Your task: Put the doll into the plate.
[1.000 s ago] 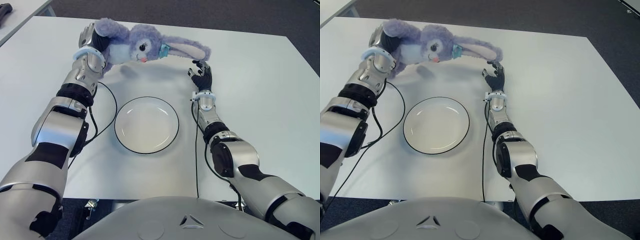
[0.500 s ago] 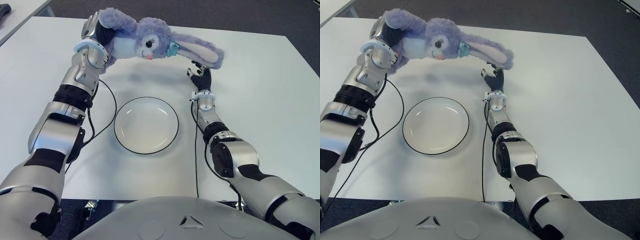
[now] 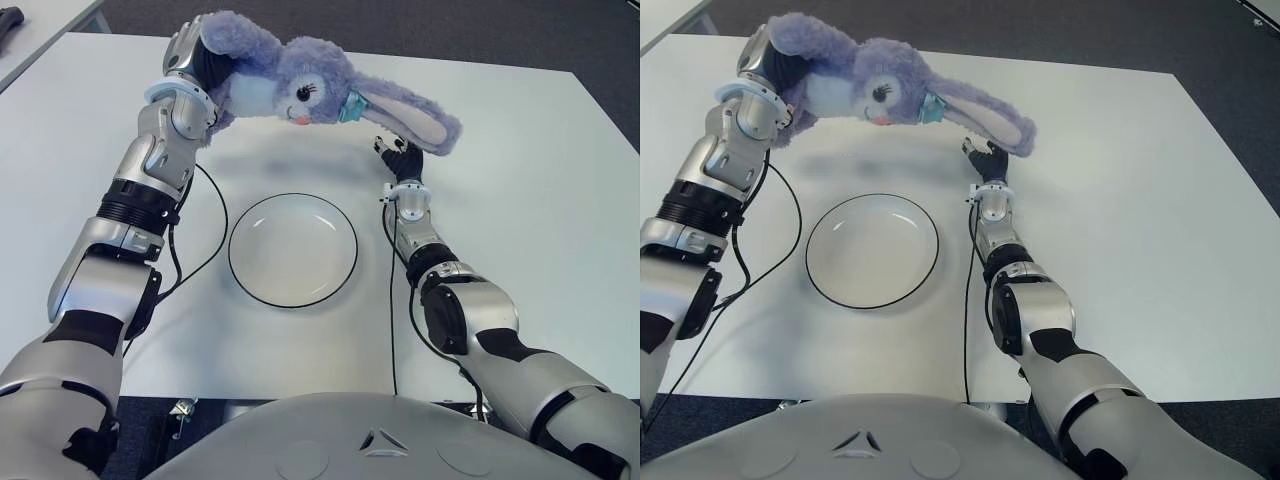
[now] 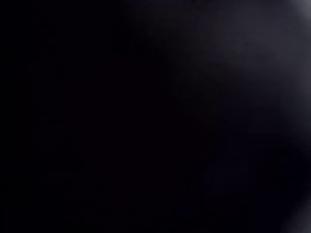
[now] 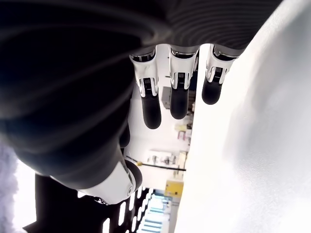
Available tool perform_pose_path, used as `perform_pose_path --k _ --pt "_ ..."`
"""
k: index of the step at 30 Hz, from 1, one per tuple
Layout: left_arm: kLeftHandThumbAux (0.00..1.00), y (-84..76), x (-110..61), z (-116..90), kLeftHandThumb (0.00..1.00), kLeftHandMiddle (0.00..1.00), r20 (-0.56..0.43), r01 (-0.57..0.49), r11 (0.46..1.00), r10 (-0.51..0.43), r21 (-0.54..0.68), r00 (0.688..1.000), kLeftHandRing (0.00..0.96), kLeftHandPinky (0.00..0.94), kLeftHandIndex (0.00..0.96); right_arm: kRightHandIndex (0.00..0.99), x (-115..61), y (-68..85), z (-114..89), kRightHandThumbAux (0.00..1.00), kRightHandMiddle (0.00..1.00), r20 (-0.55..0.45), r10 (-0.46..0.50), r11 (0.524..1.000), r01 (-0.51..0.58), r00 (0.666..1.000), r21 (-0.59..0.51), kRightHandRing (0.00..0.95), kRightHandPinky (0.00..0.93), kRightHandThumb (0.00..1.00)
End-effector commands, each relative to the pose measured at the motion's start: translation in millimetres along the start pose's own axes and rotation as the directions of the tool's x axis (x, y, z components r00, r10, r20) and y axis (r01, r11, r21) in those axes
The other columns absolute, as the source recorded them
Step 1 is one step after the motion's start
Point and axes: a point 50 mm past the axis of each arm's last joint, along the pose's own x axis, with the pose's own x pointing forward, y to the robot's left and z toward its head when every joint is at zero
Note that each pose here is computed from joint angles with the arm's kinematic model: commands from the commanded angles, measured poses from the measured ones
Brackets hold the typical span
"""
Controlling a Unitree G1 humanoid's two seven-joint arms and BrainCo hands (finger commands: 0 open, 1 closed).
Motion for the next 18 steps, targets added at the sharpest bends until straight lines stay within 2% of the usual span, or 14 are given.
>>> perform_pose_path --k 1,8,18 --pt "0.619 3.2 -9.8 2.3 1.000 0.859 0.031 0.025 1.000 -0.025 0.009 0.999 0.860 0.848 0.804 0.296 -75.8 -1.5 -101.2 0.874 0.178 -0.452 0.013 0.997 -0.048 0.892 -0.066 0.107 0.068 0.475" --pt "0.614 8.8 -18.9 10.6 1.000 0.853 0.091 0.017 0.999 -0.021 0.037 0.996 0.853 0.851 0.796 0.289 -75.6 -1.0 -101.1 0.870 0.175 -0.455 0.015 0.997 -0.048 0.890 -0.061 0.105 0.077 0.478" --pt "0.614 14.3 -33.0 17.4 0.983 0.852 0.128 0.035 0.997 -0.045 0.075 0.991 0.852 0.864 0.787 0.300 -75.6 -1.9 -101.2 0.865 0.178 -0.453 0.013 0.997 -0.047 0.892 -0.065 0.108 0.082 0.495"
